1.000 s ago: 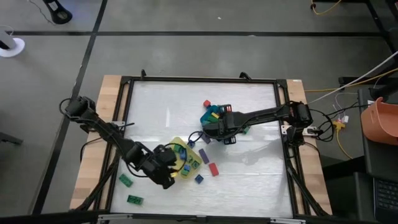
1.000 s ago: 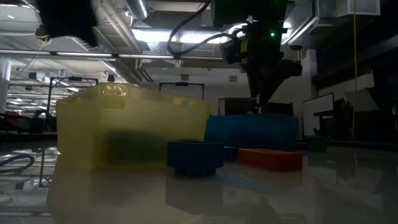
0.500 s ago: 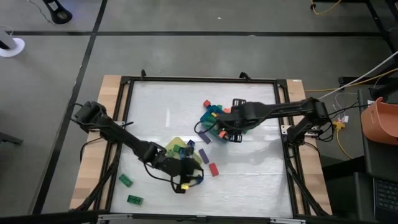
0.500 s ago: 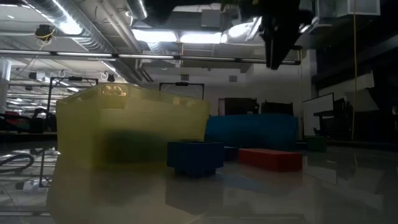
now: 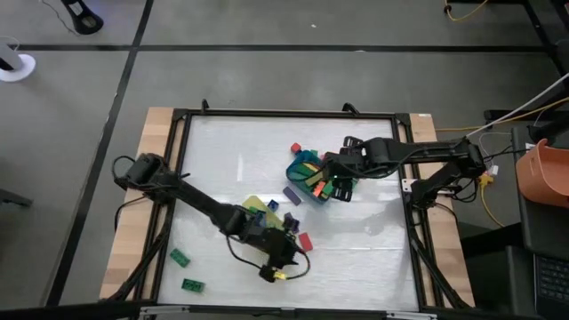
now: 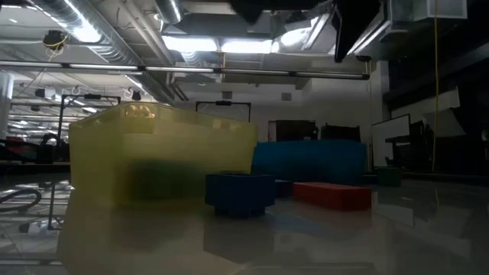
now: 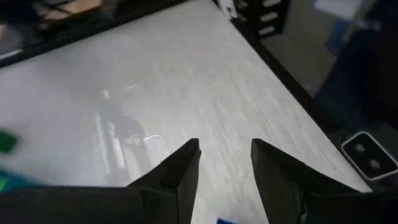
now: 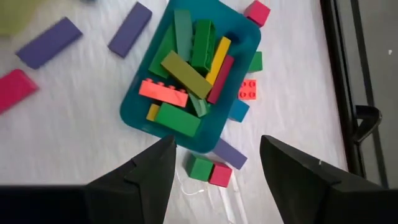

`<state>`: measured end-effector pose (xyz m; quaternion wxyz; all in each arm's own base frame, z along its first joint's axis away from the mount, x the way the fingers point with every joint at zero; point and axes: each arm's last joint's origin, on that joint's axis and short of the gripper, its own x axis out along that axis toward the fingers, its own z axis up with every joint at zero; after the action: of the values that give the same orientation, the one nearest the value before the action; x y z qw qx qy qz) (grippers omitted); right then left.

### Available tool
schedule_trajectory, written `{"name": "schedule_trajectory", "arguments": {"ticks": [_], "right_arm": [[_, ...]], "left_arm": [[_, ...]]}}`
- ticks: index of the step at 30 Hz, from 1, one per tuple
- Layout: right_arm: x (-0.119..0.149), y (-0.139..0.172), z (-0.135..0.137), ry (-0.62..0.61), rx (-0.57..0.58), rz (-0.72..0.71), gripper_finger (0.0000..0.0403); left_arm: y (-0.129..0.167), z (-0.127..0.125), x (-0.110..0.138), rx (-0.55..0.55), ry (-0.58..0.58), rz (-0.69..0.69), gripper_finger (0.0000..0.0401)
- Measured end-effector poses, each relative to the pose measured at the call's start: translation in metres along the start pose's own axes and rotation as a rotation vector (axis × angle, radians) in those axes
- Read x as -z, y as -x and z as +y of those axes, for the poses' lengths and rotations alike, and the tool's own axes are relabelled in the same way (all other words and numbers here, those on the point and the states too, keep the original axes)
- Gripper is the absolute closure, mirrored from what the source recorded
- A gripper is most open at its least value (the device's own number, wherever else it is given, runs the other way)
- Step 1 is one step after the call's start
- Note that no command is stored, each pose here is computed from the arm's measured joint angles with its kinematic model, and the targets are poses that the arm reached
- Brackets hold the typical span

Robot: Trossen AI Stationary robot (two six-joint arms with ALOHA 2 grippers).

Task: Sort blocks by size
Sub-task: Put the large red wooden block into the blue bin

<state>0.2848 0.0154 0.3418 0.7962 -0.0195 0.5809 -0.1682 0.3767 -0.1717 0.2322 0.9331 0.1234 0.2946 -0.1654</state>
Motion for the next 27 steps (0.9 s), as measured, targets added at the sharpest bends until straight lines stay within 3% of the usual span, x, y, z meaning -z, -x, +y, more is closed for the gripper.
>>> {"name": "schedule_trajectory", "arguments": {"ticks": [8,16,21,27], "right_arm": [[0.011,0.024,-0.011,-0.038,-0.022,-0.088,0.0171],[0.011,0.029,-0.013,-0.111,-0.040,-0.139,0.0171],[0.008,0.007,-0.003,-0.147,-0.111,-0.163,0.0171],[0.016,-0.021,0.028,-0.160,-0.249,-0.200,0.0171]], "left_arm": [[-0.037,0.010,-0.004,0.098,-0.090,0.254,0.0268],[-0.049,0.009,0.000,0.120,-0.100,0.408,0.0268],[-0.032,0.006,-0.013,0.094,-0.056,0.387,0.0268],[0.012,0.009,-0.032,0.046,0.073,0.420,0.0268]]}}
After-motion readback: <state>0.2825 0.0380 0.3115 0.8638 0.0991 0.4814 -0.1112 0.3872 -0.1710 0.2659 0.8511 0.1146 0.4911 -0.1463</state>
